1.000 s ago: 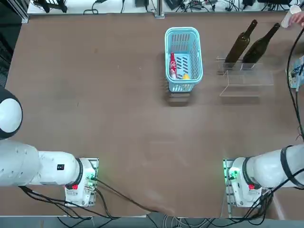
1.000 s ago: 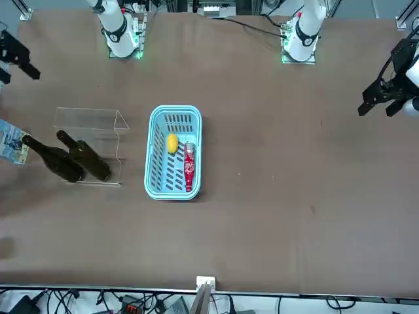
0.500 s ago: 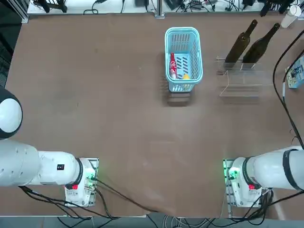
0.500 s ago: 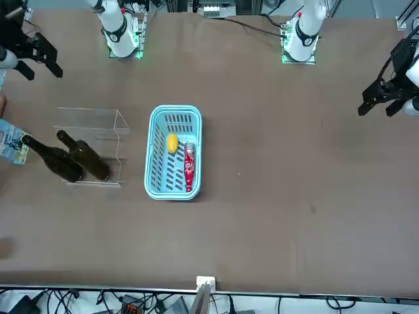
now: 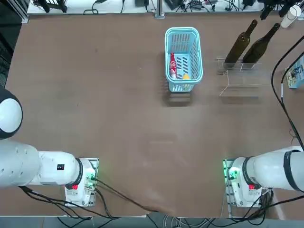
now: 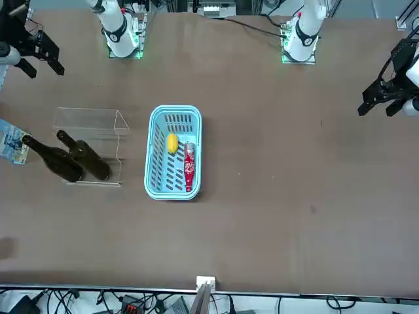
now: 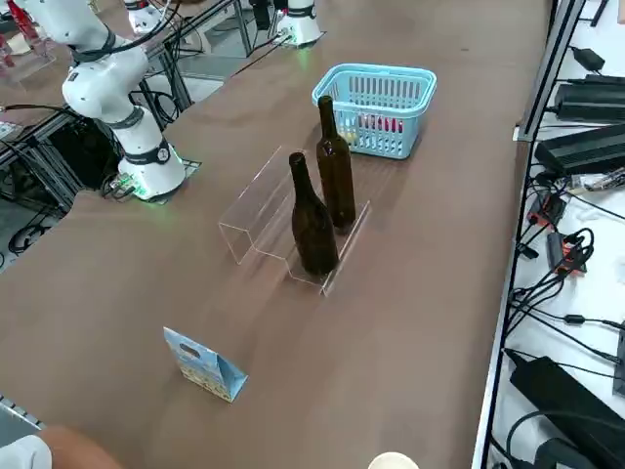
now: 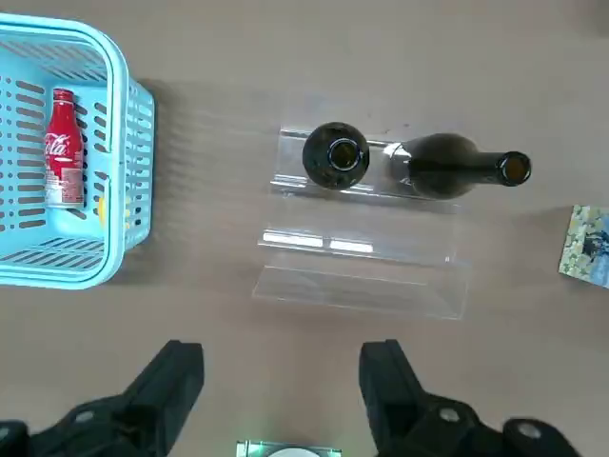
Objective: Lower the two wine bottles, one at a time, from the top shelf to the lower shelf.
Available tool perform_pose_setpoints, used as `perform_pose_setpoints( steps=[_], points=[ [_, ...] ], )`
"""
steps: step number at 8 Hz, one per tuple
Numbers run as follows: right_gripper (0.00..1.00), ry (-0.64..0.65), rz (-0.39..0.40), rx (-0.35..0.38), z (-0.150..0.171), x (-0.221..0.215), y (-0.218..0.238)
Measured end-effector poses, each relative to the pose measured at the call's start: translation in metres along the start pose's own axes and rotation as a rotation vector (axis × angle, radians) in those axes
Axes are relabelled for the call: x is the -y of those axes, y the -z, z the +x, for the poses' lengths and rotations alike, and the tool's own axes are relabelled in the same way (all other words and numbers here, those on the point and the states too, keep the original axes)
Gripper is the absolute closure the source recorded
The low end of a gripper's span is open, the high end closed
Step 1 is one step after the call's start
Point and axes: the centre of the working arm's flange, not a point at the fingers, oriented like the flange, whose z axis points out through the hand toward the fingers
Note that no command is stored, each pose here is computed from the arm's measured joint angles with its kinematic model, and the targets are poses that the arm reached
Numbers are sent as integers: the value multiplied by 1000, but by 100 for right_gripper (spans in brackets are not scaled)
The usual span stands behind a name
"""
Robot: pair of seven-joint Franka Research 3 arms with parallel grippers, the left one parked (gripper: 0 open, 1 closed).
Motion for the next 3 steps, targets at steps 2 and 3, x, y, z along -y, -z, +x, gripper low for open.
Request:
perform_pose_setpoints(
  steps=[2, 3],
  points=[
    [0, -1, 0, 0, 0, -1, 0],
    [0, -1, 0, 0, 0, -1, 0]
  ],
)
